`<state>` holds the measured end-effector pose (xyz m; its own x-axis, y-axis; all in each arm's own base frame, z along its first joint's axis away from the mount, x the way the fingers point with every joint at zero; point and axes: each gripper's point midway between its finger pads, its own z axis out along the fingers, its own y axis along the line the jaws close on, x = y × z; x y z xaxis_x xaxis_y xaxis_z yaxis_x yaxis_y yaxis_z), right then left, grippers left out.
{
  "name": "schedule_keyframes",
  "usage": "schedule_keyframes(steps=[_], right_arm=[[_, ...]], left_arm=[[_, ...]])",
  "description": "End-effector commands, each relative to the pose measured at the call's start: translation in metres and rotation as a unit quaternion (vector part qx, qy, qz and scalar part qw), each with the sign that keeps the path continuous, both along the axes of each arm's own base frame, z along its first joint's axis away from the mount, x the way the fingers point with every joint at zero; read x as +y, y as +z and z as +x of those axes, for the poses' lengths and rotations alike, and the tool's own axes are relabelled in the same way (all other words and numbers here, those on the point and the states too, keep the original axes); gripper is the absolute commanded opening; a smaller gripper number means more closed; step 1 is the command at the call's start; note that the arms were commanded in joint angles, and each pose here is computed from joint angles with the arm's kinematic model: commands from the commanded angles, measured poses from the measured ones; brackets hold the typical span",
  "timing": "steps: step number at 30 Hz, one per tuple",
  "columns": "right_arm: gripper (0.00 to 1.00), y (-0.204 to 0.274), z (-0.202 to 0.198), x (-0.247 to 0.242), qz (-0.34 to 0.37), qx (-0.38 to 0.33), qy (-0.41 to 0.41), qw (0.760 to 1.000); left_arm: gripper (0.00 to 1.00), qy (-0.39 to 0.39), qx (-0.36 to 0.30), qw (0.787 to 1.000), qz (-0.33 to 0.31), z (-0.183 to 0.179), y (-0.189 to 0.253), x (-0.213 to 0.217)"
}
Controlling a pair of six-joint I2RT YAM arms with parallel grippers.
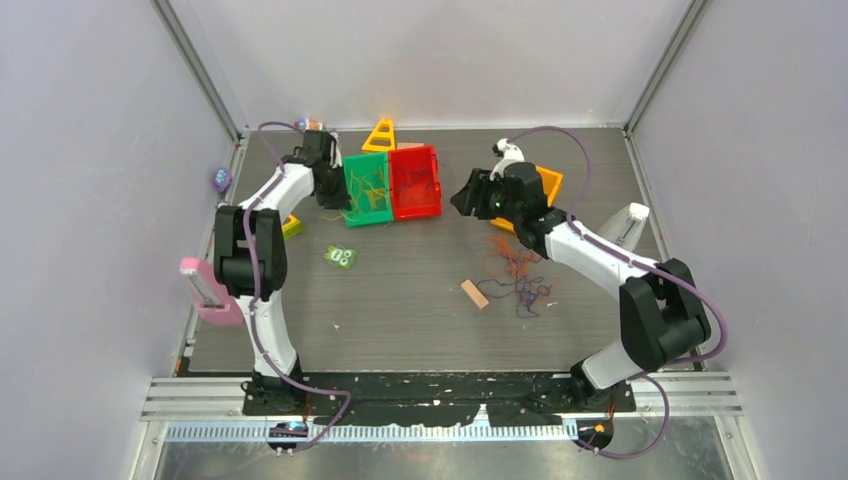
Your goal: Untangle the cables
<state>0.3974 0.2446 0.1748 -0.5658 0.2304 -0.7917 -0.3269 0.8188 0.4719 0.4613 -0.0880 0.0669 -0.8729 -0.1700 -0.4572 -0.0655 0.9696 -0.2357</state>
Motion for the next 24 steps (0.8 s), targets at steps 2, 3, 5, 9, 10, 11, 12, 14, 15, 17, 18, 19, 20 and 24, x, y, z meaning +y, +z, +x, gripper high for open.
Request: schedule_keyframes(steps=[2,3,5,9,10,11,12,14,15,17,18,19,20,24], right_arm=[[0.57,0.02,-0.018,-0.012,0.006,-0.039,0.005,0.999],[0.57,0.017,-0.023,-0.015,0.004,-0.037,0.004,0.999],[0.56,0.013,-0.03,-0.022,-0.002,-0.037,0.0,0.999],[0.56,0.003,-0.042,-0.038,-0.016,-0.032,-0.019,0.999],[0.56,0.005,-0.044,-0.04,-0.016,-0.035,-0.02,0.999],[0.56,0.0,-0.046,-0.044,-0.019,-0.031,-0.024,0.999],[0.56,0.001,-0.048,-0.045,-0.019,-0.032,-0.024,0.999],[0.62,-0.002,-0.052,-0.051,-0.021,-0.027,-0.029,0.999],[0.63,-0.004,-0.054,-0.054,-0.023,-0.025,-0.029,0.999],[0.66,-0.004,-0.059,-0.058,-0.026,-0.023,-0.03,0.999],[0.69,0.0,-0.063,-0.061,-0.026,-0.026,-0.03,0.999],[0.71,-0.005,-0.068,-0.064,-0.031,-0.018,-0.031,0.999],[0.77,0.001,-0.071,-0.066,-0.029,-0.024,-0.033,0.999],[0.99,-0.011,-0.09,-0.085,-0.046,-0.001,-0.06,0.997]], left_arm=[[0.0,-0.012,-0.044,0.999,0.001,-0.004,0.026,-0.017],[0.02,-0.012,-0.042,0.999,0.005,-0.008,0.026,-0.018],[0.07,-0.011,-0.041,0.999,0.013,-0.016,0.025,-0.022],[0.32,0.006,-0.046,0.999,0.014,-0.03,0.028,-0.034],[0.38,0.009,-0.053,0.999,0.008,-0.031,0.031,-0.038],[0.43,0.011,-0.061,0.998,0.001,-0.033,0.034,-0.042],[0.5,0.01,-0.069,0.998,-0.006,-0.034,0.039,-0.048],[0.59,-0.001,-0.076,0.997,-0.016,-0.038,0.049,-0.061],[0.61,-0.009,-0.077,0.997,-0.02,-0.041,0.053,-0.069],[0.65,-0.023,-0.08,0.996,-0.031,-0.047,0.061,-0.082],[0.69,-0.028,-0.081,0.996,-0.034,-0.05,0.065,-0.086],[0.74,-0.028,-0.083,0.996,-0.033,-0.052,0.069,-0.085],[0.83,-0.026,-0.086,0.996,-0.03,-0.055,0.073,-0.083],[1.0,-0.022,-0.123,0.992,-0.001,-0.067,0.108,-0.064]])
